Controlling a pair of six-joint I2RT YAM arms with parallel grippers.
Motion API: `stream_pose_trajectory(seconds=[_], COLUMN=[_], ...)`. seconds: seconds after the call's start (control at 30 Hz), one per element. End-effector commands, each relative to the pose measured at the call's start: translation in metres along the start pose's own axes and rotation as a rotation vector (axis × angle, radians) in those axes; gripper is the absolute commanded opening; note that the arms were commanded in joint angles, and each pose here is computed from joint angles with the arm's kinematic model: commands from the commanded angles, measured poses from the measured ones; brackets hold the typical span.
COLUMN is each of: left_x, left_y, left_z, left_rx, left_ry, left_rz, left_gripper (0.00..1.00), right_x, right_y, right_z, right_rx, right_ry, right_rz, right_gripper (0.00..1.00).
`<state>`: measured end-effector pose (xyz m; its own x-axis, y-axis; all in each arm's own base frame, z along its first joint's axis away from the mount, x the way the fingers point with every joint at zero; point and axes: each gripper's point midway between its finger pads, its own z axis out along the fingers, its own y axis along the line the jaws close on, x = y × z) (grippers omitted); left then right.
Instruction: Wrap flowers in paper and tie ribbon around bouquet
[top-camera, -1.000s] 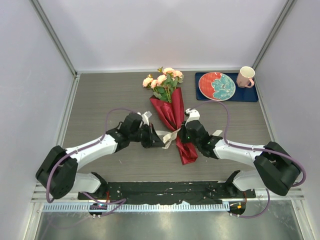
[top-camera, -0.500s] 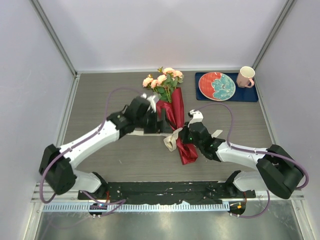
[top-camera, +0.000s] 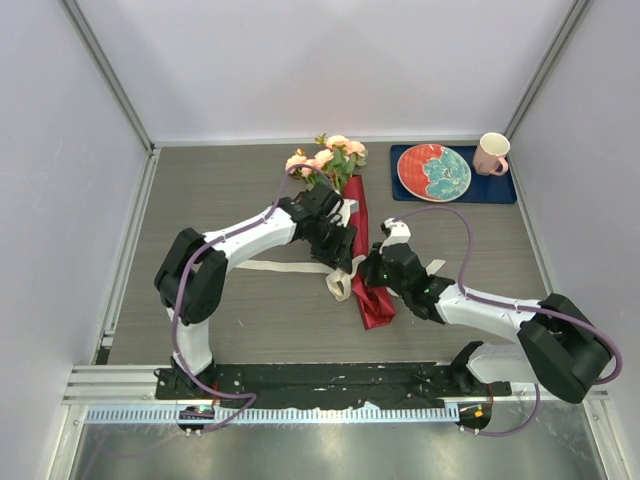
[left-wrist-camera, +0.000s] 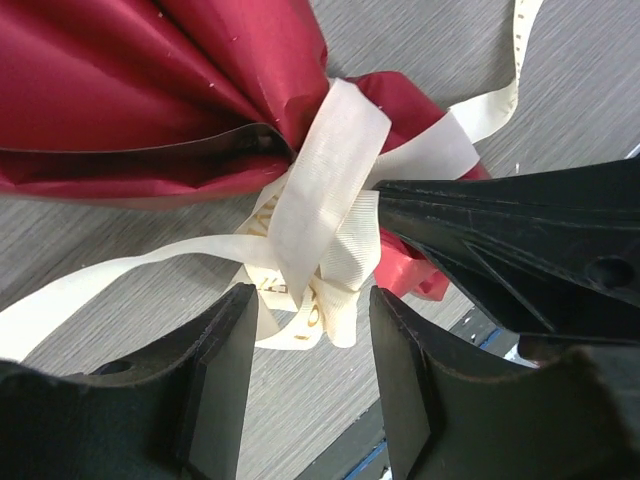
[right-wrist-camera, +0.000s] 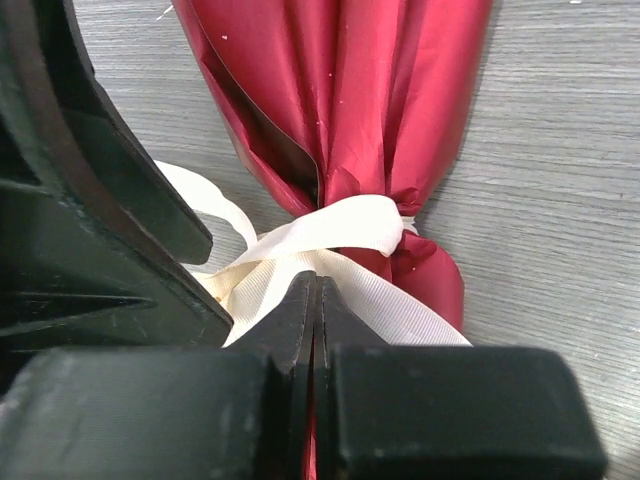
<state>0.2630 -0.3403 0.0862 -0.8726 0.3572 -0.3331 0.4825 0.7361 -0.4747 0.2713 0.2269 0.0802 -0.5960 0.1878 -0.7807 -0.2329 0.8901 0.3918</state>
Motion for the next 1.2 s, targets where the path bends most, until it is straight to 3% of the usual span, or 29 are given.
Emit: stream_pose_trajectory(seconds=[0.0,0.43,0.53,0.57,0.77,0.97,1.17], left_x=[-0.015,-0.029,-0.031,-0.032,-0.044,-0.046,-0.055], left_y=[-0.017,-0.011,-0.007,-0.007,-0.012,-0.014,-0.034], left_z=[-0.006,0.004,0.007,0.007,0.001,-0.006,-0.022], left_rx=[0.068,0.038,0.02,0.017,0.015,0.013,0.083], left_ry=[-0.048,-0.064,-0.063,-0.068,-0.123,-0.145,-0.234], left_rz=[0.076,0.069,0.073,0.073,0.092,0.092,0.083], left_gripper=[0.53,0.38,0.27,0.17,0.0,0.0,0.0], right_x=[-0.011,-0.005,-0.004,-0.004,-0.006,-0.006,-0.008], right_y=[0.006,0.012,0.013,0.013,0.013,0.013,0.006], right_z=[-0.002,0.004,0.004,0.004,0.003,0.003,0.006], right_rx=[-0.031,-0.049,-0.05,-0.05,-0.045,-0.037,0.021], right_ry=[-0.035,0.0,0.006,0.006,0.006,0.019,0.026], right_rz=[0.04,0.07,0.075,0.079,0.11,0.132,0.281], right_gripper=[0.0,0.0,0.0,0.0,0.0,0.0,0.0])
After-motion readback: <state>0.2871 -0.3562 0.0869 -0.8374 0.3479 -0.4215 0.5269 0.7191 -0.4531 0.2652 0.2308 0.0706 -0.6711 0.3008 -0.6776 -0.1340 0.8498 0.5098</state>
